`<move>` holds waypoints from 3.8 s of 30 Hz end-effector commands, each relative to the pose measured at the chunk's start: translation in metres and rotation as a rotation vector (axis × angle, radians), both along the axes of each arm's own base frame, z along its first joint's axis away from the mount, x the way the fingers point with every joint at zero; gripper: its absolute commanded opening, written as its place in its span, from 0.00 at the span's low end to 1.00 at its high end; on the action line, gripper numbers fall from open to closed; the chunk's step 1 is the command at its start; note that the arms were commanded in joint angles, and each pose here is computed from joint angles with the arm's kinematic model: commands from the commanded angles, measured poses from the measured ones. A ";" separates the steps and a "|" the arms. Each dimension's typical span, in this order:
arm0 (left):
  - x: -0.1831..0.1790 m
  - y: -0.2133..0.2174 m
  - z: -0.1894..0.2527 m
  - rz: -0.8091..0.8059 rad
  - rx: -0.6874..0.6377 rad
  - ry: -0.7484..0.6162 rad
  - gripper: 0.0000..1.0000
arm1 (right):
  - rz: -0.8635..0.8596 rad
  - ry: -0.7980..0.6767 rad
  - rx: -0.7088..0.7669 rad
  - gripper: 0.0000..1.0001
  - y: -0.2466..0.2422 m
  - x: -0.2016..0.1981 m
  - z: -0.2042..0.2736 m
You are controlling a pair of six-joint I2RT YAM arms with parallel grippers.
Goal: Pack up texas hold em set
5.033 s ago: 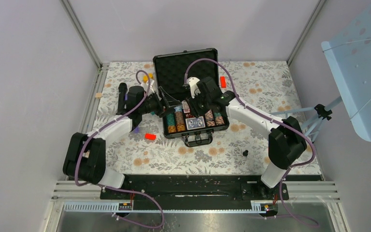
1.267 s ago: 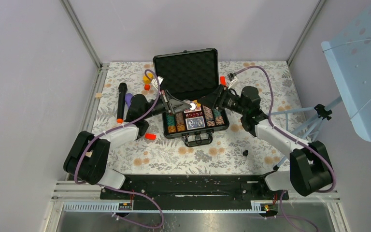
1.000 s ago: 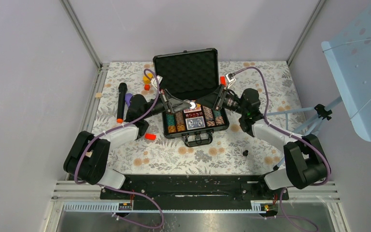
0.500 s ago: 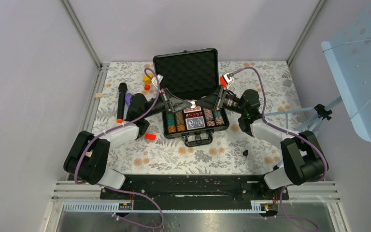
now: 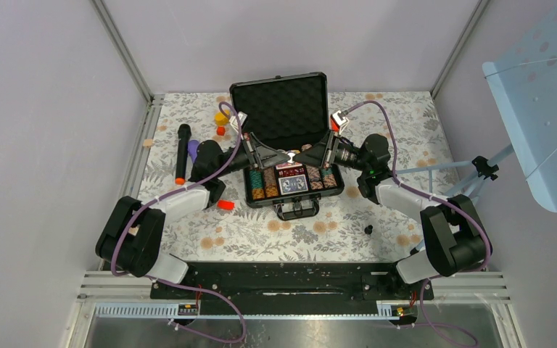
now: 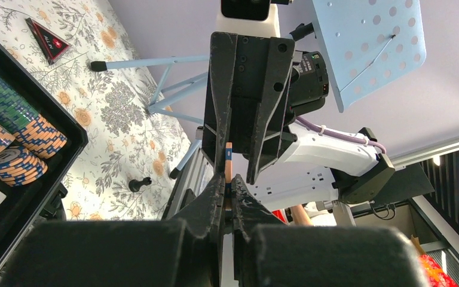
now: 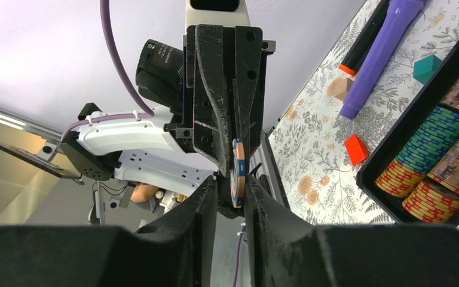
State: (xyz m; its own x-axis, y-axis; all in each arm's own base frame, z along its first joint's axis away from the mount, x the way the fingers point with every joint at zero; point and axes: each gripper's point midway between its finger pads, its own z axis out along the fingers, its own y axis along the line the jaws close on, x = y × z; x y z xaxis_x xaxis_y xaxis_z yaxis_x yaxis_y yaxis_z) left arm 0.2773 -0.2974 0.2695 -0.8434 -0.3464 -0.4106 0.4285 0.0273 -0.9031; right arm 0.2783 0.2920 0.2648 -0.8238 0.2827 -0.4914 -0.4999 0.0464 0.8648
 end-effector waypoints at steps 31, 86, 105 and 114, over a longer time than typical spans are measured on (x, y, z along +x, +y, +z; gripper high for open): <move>-0.001 0.129 -0.046 0.303 0.615 -0.048 0.84 | 0.008 -0.482 -1.307 0.00 -0.146 0.033 -0.101; 0.001 0.151 -0.075 0.409 0.713 -0.036 0.88 | 0.586 -0.780 -1.488 0.00 -0.119 0.054 -0.191; 0.001 0.150 -0.076 0.397 0.701 -0.027 0.88 | 0.355 -1.073 -1.665 0.00 -0.126 0.117 -0.184; 0.002 0.150 -0.077 0.397 0.702 -0.022 0.88 | 0.250 -1.159 -1.723 0.00 -0.127 0.134 -0.175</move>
